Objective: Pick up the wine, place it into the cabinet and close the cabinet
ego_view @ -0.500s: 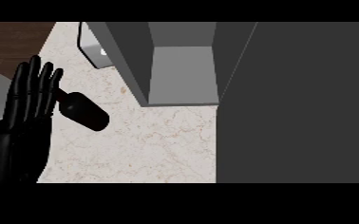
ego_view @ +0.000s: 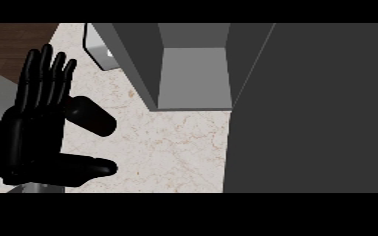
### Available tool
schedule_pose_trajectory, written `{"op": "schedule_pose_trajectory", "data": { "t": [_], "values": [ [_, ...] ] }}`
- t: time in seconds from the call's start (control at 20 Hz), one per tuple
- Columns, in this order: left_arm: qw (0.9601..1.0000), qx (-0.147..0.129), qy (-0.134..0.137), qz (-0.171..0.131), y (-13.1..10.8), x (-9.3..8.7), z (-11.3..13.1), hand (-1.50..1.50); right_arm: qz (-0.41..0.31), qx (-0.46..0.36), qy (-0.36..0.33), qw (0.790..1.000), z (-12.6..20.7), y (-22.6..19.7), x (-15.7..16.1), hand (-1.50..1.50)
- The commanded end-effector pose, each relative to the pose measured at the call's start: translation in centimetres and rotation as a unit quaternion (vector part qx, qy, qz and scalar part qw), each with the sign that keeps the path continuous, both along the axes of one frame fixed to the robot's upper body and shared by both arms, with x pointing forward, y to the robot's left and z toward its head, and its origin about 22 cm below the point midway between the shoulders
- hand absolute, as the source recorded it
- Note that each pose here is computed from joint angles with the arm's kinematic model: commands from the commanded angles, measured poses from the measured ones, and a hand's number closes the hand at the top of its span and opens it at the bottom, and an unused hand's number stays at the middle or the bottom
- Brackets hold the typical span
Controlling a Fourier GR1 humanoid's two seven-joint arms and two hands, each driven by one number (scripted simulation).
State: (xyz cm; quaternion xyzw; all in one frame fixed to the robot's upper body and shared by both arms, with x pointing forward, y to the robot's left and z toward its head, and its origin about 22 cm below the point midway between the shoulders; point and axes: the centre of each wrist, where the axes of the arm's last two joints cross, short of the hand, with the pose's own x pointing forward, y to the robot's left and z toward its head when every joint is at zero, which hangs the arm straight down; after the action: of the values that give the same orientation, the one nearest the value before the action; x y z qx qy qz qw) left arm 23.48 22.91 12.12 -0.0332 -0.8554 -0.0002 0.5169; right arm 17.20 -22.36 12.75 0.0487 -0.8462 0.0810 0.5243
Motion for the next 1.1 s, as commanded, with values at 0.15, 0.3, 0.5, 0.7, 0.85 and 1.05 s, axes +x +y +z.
{"op": "schedule_pose_trajectory", "data": {
  "t": [0.15, 0.3, 0.5, 0.7, 0.85, 1.05],
  "values": [
    [0.9976, -0.054, 0.030, -0.034, -3.2, -0.7, 2.6, -1.50, 0.058, 0.009, 0.028, 0.998, 3.4, 0.4, -2.2, -1.50],
    [0.9976, -0.060, 0.014, -0.030, -3.7, -3.3, 2.8, -1.50, 0.050, 0.013, 0.031, 0.998, 4.4, 0.5, -3.4, -1.50],
    [0.9975, -0.055, 0.022, -0.037, -5.8, -0.9, 5.6, -1.50, 0.053, 0.019, 0.024, 0.998, 4.2, -0.3, -3.6, -1.50],
    [0.9979, -0.052, 0.018, -0.035, -6.7, -2.6, 6.0, -1.50, 0.047, 0.025, 0.032, 0.998, 5.4, 0.5, -3.3, -1.50],
    [0.9976, -0.060, 0.018, -0.030, -7.6, -4.2, 6.4, -1.50, 0.049, 0.012, 0.027, 0.998, 4.6, 0.3, -2.7, -1.50],
    [0.9979, -0.054, 0.026, -0.023, -7.1, -3.2, 5.8, -1.50, 0.045, 0.023, 0.027, 0.998, 5.7, 0.7, -4.2, -1.50]
  ]
}}
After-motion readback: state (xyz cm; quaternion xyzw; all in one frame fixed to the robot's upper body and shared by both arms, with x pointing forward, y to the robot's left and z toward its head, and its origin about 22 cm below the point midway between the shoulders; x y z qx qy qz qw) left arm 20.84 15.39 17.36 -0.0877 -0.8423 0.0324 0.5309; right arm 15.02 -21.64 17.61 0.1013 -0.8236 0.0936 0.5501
